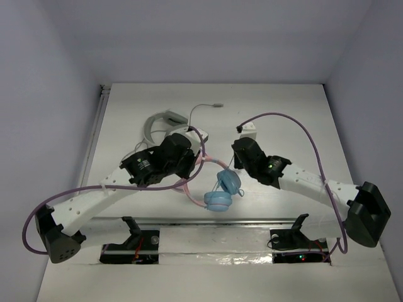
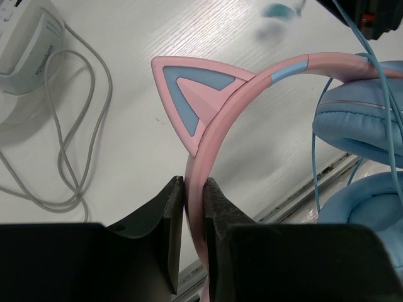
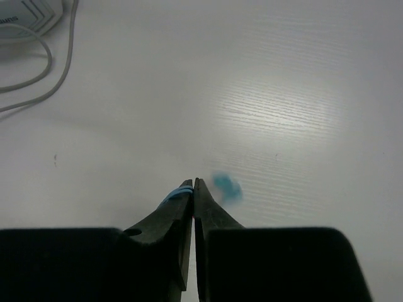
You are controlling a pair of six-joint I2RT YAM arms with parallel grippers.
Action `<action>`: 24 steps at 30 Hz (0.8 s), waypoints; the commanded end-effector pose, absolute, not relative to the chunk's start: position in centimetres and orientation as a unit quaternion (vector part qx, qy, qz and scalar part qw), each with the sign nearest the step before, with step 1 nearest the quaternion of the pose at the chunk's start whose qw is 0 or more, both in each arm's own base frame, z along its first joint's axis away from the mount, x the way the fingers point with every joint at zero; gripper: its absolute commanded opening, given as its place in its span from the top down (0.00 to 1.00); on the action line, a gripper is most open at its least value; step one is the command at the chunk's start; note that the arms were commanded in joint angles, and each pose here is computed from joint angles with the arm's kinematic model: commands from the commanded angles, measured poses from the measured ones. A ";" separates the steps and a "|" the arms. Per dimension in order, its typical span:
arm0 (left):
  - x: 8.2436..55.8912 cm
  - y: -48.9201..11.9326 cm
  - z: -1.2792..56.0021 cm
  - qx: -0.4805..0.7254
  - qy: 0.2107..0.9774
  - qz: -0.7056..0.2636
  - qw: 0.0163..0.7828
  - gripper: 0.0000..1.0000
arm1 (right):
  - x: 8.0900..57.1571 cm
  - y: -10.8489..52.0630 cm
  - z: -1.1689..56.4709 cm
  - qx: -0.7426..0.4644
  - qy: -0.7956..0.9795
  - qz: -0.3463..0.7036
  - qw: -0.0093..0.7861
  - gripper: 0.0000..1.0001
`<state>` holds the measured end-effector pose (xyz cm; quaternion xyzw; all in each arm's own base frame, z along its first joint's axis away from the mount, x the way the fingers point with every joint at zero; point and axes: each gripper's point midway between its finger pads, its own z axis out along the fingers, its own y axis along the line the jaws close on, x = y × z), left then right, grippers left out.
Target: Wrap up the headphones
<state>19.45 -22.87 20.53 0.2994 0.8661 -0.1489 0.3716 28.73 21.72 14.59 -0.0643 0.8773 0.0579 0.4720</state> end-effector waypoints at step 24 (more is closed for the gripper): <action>23.2 -24.6 29.8 0.212 0.807 -0.256 0.487 1.00 | 24.5 25.5 21.0 -0.057 0.764 0.374 0.523 0.90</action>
